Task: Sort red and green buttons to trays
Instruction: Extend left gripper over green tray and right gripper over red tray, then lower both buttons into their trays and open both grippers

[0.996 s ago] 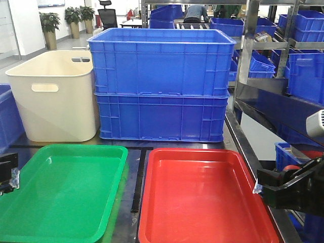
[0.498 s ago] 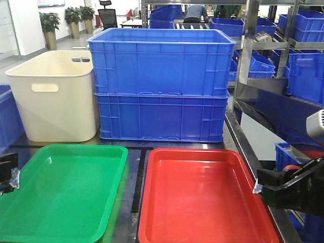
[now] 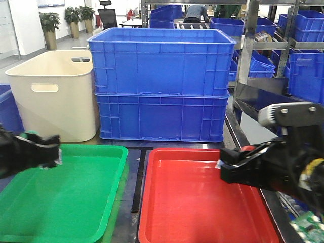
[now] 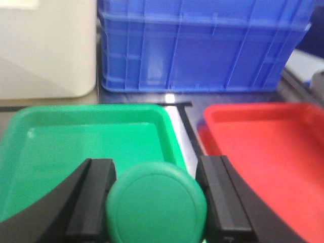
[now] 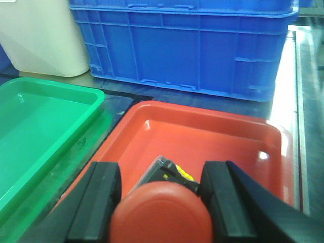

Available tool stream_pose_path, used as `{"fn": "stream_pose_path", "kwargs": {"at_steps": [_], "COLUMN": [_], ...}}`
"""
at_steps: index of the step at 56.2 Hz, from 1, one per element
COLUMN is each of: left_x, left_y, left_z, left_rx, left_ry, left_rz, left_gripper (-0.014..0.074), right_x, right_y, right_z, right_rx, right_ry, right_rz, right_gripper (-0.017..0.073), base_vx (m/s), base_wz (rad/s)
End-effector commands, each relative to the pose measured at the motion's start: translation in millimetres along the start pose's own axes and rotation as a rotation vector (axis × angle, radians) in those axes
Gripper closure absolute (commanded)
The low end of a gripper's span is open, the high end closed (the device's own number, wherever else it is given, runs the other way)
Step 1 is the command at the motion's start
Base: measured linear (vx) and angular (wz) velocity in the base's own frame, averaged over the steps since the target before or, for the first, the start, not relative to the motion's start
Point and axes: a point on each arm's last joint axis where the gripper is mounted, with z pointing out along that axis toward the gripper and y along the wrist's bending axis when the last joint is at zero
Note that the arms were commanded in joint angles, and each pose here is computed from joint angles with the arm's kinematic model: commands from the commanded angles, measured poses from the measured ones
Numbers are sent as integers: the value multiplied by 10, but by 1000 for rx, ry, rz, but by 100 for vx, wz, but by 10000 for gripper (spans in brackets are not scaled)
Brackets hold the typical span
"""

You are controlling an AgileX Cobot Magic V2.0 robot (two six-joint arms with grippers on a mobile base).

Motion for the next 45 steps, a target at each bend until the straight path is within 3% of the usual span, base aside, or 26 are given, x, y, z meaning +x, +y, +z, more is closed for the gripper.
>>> {"fn": "stream_pose_path", "kwargs": {"at_steps": [1, 9, 13, 19, 27, 35, 45], "left_x": [-115, 114, 229, 380, 512, 552, 578], "left_y": [-73, -101, -111, -99, 20, 140, 153], "left_z": [183, 649, 835, 1019, 1181, 1281, 1306], "left_rx": [56, 79, 97, 98, 63, 51, 47], "left_ry": [-119, -71, -51, -2, 47, 29, 39], "left_rz": [52, 170, 184, 165, 57, 40, 27], "left_gripper": [591, 591, 590, 590, 590, 590, 582], "right_x": [-163, 56, 141, 256, 332, 353, 434], "right_y": [43, 44, 47, 44, 38, 37, 21], "right_z": [113, 494, 635, 780, 852, 874, 912], "right_rx": [-44, -58, -68, -73, -71, -71, -57], "right_ry": [-149, -109, -109, -90, -63, -58, 0], "right_rz": [-16, -15, -14, -13, -16, -16, -16], "right_gripper": [568, 568, 568, 568, 568, 567, 556], "base_vx": [0, 0, 0, 0, 0, 0, 0], "base_wz": [0, 0, 0, 0, 0, 0, 0]}}
